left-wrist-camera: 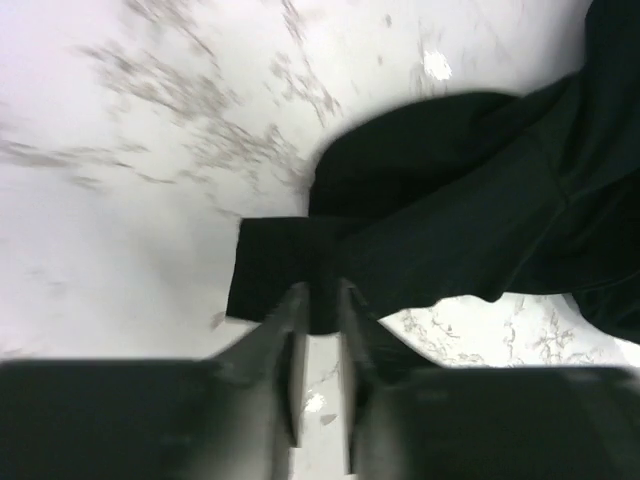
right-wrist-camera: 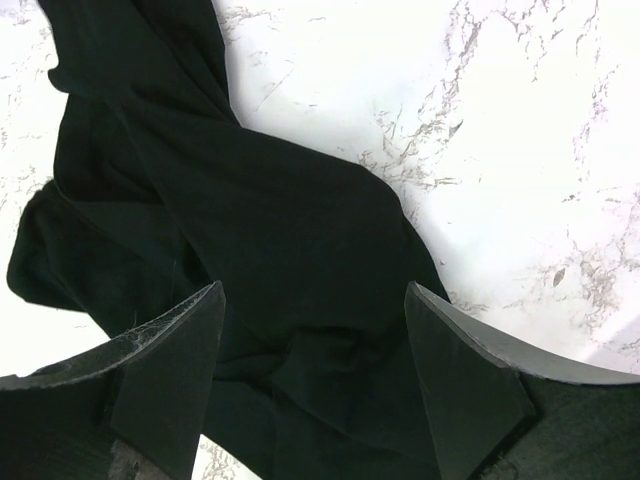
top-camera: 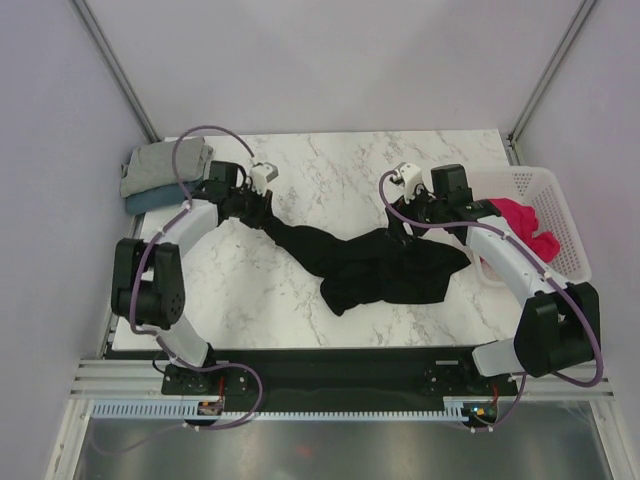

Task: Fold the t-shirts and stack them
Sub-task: Flatten the tshirt out

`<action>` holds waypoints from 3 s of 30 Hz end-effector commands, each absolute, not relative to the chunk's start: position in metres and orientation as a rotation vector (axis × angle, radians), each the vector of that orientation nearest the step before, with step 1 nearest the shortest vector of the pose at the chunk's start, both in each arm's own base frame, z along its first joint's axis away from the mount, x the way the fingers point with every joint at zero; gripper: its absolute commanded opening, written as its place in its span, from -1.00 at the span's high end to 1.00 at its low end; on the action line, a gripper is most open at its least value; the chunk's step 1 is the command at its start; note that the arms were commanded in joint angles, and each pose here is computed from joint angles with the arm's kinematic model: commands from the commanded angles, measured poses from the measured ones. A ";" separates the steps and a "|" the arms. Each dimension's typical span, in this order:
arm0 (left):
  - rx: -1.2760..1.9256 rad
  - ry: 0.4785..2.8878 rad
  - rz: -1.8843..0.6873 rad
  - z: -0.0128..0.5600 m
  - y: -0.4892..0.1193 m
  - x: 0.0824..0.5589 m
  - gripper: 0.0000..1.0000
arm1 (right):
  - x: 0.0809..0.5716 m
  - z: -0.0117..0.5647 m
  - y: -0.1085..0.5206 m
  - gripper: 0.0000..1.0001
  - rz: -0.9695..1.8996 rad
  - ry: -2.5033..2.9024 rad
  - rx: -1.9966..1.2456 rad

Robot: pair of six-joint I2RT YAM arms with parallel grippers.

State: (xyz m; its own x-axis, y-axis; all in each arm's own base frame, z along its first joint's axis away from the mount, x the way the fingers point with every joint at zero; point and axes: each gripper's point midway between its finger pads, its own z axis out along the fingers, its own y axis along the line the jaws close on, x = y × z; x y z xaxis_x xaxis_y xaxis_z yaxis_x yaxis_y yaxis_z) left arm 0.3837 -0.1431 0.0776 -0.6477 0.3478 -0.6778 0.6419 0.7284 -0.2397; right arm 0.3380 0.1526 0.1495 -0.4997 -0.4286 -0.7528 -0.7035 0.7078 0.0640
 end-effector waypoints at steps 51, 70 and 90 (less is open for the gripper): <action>0.559 2.244 -0.895 0.103 -0.128 0.396 0.96 | 0.354 0.145 0.151 -0.65 0.432 2.172 -0.863; 0.628 1.531 -0.740 0.490 -0.129 0.384 0.96 | 0.368 0.167 0.158 -0.63 0.449 2.130 -0.835; 1.019 1.814 -0.985 0.309 -0.378 0.389 0.06 | 0.302 0.212 0.172 -0.67 0.601 1.900 -1.049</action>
State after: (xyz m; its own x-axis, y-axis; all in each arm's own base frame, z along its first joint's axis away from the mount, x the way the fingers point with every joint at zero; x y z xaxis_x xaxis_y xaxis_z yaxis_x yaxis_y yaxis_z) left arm 0.3689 -0.3895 0.2640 -0.4195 0.3158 -0.8510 0.8958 0.2956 -0.3319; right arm 0.3181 0.1605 0.2067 -0.3298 -0.4266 -0.8422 -0.7808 0.6247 -0.0107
